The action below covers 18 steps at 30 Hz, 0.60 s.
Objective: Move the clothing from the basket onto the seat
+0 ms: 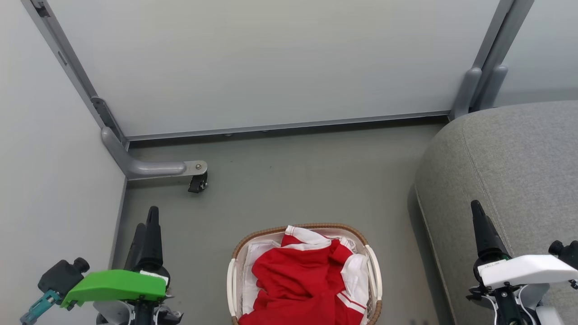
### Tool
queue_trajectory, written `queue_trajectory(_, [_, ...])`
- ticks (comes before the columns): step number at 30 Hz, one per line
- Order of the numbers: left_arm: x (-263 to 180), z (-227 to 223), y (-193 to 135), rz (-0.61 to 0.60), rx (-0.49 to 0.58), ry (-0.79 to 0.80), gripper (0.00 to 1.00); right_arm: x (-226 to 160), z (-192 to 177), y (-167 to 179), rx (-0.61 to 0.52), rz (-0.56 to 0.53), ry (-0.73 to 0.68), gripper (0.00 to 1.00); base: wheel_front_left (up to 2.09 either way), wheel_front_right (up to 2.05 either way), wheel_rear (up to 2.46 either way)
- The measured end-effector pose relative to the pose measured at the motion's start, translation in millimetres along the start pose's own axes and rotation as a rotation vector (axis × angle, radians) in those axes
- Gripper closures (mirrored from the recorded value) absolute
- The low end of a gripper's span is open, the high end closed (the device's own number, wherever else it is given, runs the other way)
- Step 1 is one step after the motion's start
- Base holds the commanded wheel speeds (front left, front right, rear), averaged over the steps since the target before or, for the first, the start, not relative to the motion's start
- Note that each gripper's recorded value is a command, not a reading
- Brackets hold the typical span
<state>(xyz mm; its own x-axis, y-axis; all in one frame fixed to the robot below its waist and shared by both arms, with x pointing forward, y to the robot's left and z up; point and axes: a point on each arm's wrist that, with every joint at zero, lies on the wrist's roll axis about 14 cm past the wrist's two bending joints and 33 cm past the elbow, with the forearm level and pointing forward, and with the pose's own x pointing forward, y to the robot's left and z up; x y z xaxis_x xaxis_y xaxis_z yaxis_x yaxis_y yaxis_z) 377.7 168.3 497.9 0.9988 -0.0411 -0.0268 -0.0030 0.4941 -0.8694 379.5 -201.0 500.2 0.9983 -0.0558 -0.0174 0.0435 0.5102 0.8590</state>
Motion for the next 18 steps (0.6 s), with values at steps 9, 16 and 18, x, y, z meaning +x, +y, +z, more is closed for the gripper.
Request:
queue_trajectory(9, [-1, -7, -8, -0.021, 0.193, 0.013, 0.0, 0, -1, 9, -0.193, 0.033, -0.002, 0.0, 0.0, 0.0, 0.0])
queue_trajectory(16, [-5, -12, 0, -0.001, 0.3, 0.022, 0.0, -2, -6, 11, -0.326, 0.05, 0.008, 0.0, 0.0, 0.0, 0.0])
queue_trajectory(18, [-6, -13, 2, 0.006, 0.324, 0.026, 0.0, -2, -7, 13, -0.359, 0.057, 0.007, 0.0, 0.0, 0.0, 0.0])
